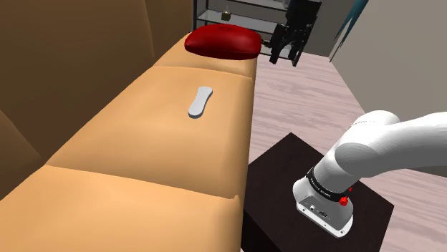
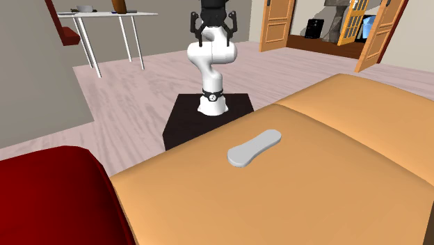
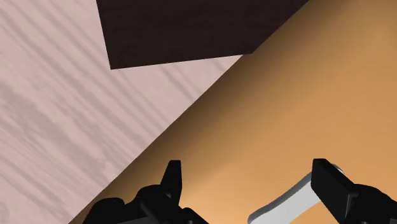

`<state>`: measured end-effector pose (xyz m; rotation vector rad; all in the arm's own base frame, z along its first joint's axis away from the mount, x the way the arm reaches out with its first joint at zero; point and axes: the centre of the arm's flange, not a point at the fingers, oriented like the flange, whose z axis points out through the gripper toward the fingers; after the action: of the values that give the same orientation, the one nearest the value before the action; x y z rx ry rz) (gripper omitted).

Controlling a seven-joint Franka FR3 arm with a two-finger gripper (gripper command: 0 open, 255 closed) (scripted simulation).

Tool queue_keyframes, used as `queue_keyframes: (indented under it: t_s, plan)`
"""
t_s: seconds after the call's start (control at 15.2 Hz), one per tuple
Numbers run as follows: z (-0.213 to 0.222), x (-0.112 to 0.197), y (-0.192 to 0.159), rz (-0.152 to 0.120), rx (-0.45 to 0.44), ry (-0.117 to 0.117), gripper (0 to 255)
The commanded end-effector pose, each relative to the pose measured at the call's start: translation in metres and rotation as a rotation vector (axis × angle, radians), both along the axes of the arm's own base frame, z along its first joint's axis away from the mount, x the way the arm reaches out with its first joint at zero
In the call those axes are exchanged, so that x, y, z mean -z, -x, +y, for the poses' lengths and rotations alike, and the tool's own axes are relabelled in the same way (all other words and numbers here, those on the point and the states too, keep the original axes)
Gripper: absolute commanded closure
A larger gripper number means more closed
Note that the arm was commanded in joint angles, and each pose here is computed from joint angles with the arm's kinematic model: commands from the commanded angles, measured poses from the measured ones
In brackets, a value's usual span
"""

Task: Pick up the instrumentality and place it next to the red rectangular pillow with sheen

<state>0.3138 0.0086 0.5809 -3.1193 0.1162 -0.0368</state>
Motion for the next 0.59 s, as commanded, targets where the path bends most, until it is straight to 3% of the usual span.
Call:
queue_keyframes:
  t_s: [0.0, 0.53]
  plan:
    - [0.000, 0.000, 0.000, 0.000, 0.000, 0.000, 0]
    - [0.066, 0.060, -0.064, 0.020, 0.228, 0.027, 0]
